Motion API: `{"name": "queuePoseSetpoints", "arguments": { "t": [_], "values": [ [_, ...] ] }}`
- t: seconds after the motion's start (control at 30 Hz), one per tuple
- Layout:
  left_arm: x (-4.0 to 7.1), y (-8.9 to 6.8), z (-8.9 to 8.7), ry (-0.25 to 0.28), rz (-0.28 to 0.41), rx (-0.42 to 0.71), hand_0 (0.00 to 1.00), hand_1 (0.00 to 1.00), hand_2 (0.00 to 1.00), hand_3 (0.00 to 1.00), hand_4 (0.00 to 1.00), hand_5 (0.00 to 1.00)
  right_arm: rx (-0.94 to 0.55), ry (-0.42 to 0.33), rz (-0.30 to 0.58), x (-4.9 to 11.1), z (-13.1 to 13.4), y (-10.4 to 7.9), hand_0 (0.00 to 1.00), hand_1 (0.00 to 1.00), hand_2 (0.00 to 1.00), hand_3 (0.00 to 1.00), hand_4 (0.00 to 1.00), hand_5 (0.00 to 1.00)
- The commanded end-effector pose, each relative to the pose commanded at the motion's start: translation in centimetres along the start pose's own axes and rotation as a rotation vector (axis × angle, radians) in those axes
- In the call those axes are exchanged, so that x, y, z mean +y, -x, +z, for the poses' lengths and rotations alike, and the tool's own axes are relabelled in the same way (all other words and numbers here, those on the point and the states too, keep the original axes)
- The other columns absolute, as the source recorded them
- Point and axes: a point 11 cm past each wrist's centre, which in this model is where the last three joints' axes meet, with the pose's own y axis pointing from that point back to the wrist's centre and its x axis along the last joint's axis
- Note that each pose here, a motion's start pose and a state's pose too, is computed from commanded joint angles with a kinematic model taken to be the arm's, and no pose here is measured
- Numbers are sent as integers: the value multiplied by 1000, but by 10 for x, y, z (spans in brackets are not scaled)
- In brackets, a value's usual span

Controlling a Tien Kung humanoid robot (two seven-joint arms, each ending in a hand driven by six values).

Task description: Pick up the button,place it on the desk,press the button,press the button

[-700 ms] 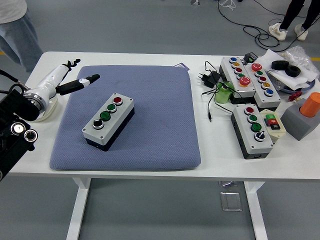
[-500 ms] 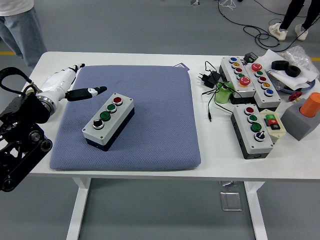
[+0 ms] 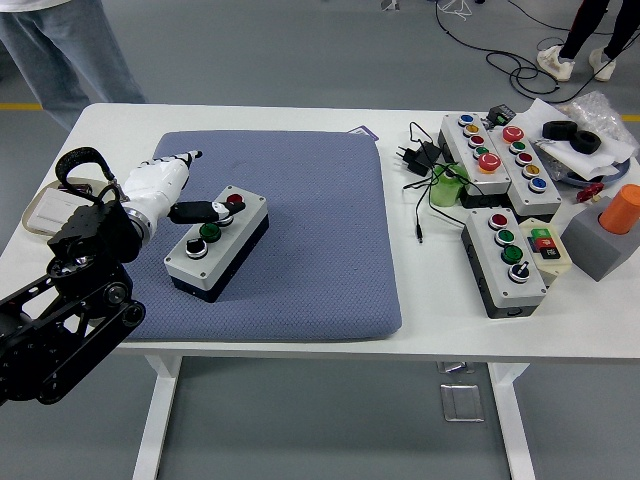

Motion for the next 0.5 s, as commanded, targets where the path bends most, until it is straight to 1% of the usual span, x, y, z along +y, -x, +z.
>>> {"name": "queuePoseSetpoints", "arguments": {
  "t": [0.1,0.13,0.23,0.5],
  "values": [
    [1,1,0,3,-4,-2,977,998,998,998,998,883,1,-1,2,0,0,-1,627,477,539,582,279,22],
    [2,4,0,5,-14,-11,974,998,998,998,998,899,1,-1,2,0,0,-1,627,477,539,582,279,22],
    [2,9,-1,2,-28,-42,974,998,998,998,998,899,4,-2,3,0,-1,-1,627,477,539,582,279,22],
    [1,23,-2,-8,-54,-76,962,998,998,998,998,901,10,-6,4,0,-3,-1,627,477,539,582,279,22]
  ]
}}
